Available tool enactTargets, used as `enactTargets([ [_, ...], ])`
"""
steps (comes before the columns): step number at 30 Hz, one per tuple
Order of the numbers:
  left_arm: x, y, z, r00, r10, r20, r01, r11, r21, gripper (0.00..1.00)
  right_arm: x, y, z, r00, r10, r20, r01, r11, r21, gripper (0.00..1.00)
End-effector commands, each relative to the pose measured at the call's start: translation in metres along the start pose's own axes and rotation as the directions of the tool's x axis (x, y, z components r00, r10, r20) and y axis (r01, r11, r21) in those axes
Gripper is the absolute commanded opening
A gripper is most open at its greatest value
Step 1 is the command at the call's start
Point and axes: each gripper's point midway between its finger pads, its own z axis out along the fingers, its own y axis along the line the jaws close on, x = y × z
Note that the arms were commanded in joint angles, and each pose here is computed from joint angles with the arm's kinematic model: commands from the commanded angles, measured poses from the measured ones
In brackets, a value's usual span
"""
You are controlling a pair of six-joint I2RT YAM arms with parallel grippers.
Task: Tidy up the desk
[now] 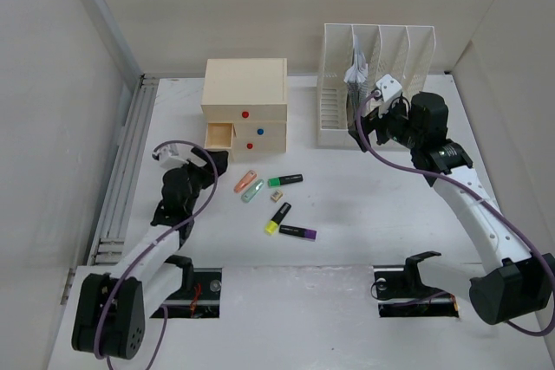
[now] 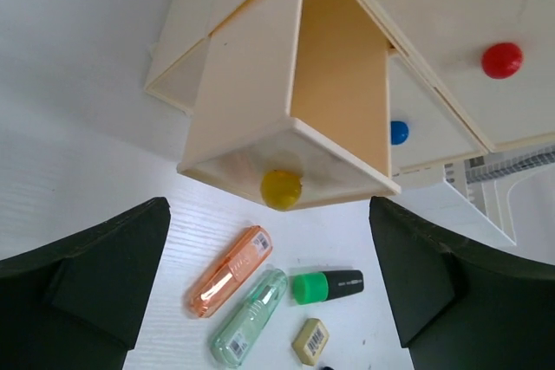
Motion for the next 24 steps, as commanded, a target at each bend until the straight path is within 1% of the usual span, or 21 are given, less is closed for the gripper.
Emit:
enactTargets([
  [1, -0.014, -0.025, -0.009, 1.000, -0.008, 0.013, 0.007, 0.997, 0.071, 0.99, -0.026, 0.000, -0.002, 0.996, -0.014, 0.085, 0.015, 1.000, -0.005, 1.00],
  [3, -0.023, -0.042, -0.022, 0.999, -0.027, 0.031, 0.023, 0.991, 0.133, 0.99, -0.026, 0.000, -0.002, 0.996, -0.014, 0.085, 0.015, 1.000, -0.005, 1.00],
  [4, -0.021, -0.050, -0.030, 0.999, -0.034, 0.012, 0.031, 0.986, 0.164, 0.99, -0.027, 0.002, -0.002, 0.996, -0.014, 0.088, 0.016, 1.000, -0.017, 1.00],
  [5, -0.032, -0.062, -0.043, 0.999, -0.037, 0.037, 0.029, 0.981, 0.194, 0.99, -0.028, 0.007, -0.002, 0.995, -0.023, 0.096, 0.027, 0.999, -0.041, 1.00],
  [7, -0.037, -0.079, -0.060, 0.999, -0.034, 0.036, 0.024, 0.971, 0.238, 0.99, -0.025, 0.015, -0.002, 0.994, -0.060, 0.092, 0.069, 0.993, -0.092, 1.00],
  [8, -0.037, -0.078, -0.068, 0.999, -0.031, 0.020, 0.026, 0.975, 0.219, 0.99, -0.021, 0.033, 0.000, 0.992, -0.074, 0.101, 0.093, 0.976, -0.198, 1.00],
  [9, -0.057, -0.102, -0.088, 0.997, -0.025, 0.071, 0.003, 0.958, 0.286, 0.99, -0.015, 0.045, 0.000, 0.990, -0.096, 0.101, 0.120, 0.955, -0.271, 1.00],
  [10, -0.065, -0.108, -0.097, 0.996, -0.007, 0.090, -0.020, 0.954, 0.298, 0.99, -0.008, 0.057, -0.004, 0.976, -0.189, 0.109, 0.216, 0.909, -0.357, 1.00],
  [12, -0.084, -0.125, -0.121, 0.993, 0.025, 0.119, -0.061, 0.948, 0.312, 0.99, 0.008, 0.101, -0.003, 0.954, -0.266, 0.142, 0.300, 0.793, -0.530, 0.95],
  [13, -0.092, -0.131, -0.131, 0.989, 0.045, 0.138, -0.088, 0.943, 0.320, 0.99, 0.016, 0.116, -0.007, 0.940, -0.307, 0.148, 0.335, 0.746, -0.575, 0.91],
  [14, -0.099, -0.136, -0.138, 0.981, 0.104, 0.165, -0.152, 0.937, 0.316, 0.99, 0.019, 0.124, -0.003, 0.895, -0.401, 0.198, 0.437, 0.694, -0.571, 0.89],
  [15, -0.101, -0.135, -0.142, 0.976, 0.151, 0.160, -0.193, 0.936, 0.294, 0.96, 0.026, 0.143, 0.003, 0.854, -0.480, 0.198, 0.499, 0.652, -0.570, 0.87],
  [16, -0.116, -0.148, -0.149, 0.966, 0.187, 0.181, -0.234, 0.927, 0.293, 0.94, 0.032, 0.152, 0.007, 0.820, -0.537, 0.201, 0.546, 0.625, -0.558, 0.83],
  [17, -0.119, -0.152, -0.150, 0.955, 0.235, 0.179, -0.279, 0.917, 0.285, 0.88, 0.038, 0.157, 0.015, 0.764, -0.605, 0.222, 0.616, 0.584, -0.528, 0.81],
  [18, -0.118, -0.153, -0.149, 0.921, 0.344, 0.183, -0.384, 0.880, 0.281, 0.86, 0.049, 0.163, 0.024, 0.732, -0.649, 0.209, 0.642, 0.552, -0.532, 0.78],
  [19, -0.119, -0.152, -0.142, 0.905, 0.395, 0.158, -0.424, 0.869, 0.256, 0.84, 0.054, 0.170, 0.030, 0.691, -0.695, 0.198, 0.674, 0.520, -0.524, 0.71],
  [20, -0.118, -0.149, -0.138, 0.887, 0.439, 0.144, -0.461, 0.854, 0.240, 0.82, 0.061, 0.174, 0.034, 0.679, -0.709, 0.191, 0.675, 0.502, -0.540, 0.66],
  [21, -0.117, -0.143, -0.134, 0.868, 0.477, 0.136, -0.496, 0.841, 0.216, 0.74, 0.065, 0.176, 0.044, 0.666, -0.721, 0.192, 0.675, 0.472, -0.567, 0.62],
  [22, -0.120, -0.142, -0.131, 0.858, 0.488, 0.160, -0.513, 0.835, 0.199, 0.69, 0.066, 0.183, 0.046, 0.671, -0.711, 0.211, 0.665, 0.450, -0.596, 0.57],
  [23, -0.114, -0.138, -0.128, 0.847, 0.504, 0.170, -0.531, 0.821, 0.209, 0.69, 0.068, 0.186, 0.049, 0.673, -0.707, 0.216, 0.656, 0.436, -0.615, 0.52],
  [24, -0.112, -0.139, -0.128, 0.846, 0.500, 0.185, -0.532, 0.817, 0.224, 0.69, 0.061, 0.188, 0.054, 0.670, -0.705, 0.232, 0.662, 0.427, -0.616, 0.50],
])
